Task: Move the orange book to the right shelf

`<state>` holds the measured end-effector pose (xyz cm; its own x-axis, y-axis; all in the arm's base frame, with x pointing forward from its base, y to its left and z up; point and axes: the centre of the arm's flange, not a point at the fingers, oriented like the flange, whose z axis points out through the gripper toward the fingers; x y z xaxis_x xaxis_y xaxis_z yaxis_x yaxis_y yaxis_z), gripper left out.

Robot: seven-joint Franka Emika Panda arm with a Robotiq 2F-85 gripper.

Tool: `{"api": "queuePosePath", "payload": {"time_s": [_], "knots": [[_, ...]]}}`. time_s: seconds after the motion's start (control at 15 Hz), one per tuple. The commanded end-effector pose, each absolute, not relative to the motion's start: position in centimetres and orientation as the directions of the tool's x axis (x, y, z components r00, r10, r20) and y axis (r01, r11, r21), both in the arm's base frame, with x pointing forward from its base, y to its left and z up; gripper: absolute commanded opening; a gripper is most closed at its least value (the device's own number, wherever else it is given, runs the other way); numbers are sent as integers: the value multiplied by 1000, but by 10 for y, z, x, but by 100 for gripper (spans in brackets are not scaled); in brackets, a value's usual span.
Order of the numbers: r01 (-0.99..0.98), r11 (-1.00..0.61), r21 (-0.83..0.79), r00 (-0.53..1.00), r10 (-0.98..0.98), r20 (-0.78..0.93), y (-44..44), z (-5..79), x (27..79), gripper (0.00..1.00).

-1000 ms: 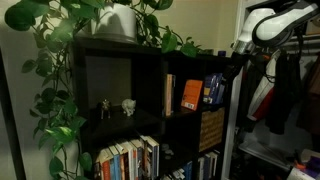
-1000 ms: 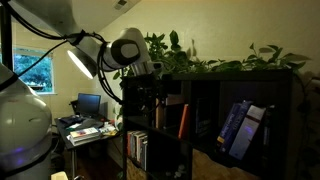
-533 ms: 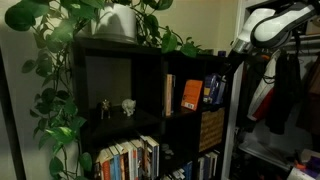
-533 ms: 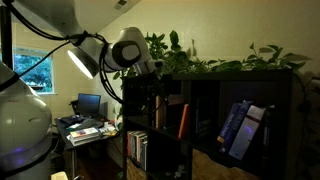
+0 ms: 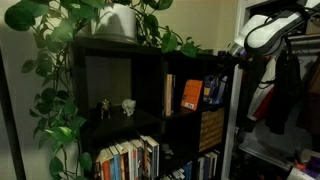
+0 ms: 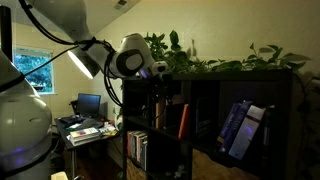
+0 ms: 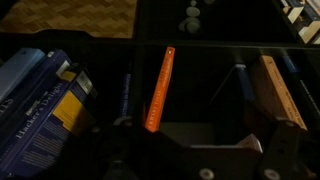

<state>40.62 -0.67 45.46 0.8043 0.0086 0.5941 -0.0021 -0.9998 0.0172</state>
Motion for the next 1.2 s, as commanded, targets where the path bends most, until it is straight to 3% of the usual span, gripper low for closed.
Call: {"api": "queuePosePath", "payload": {"time_s": [0.0, 1.13], "knots": [[-25, -999, -24, 780, -35, 624, 3, 435, 412, 100], [-98, -992, -80, 718, -126, 684, 4, 390, 471, 100]]}}
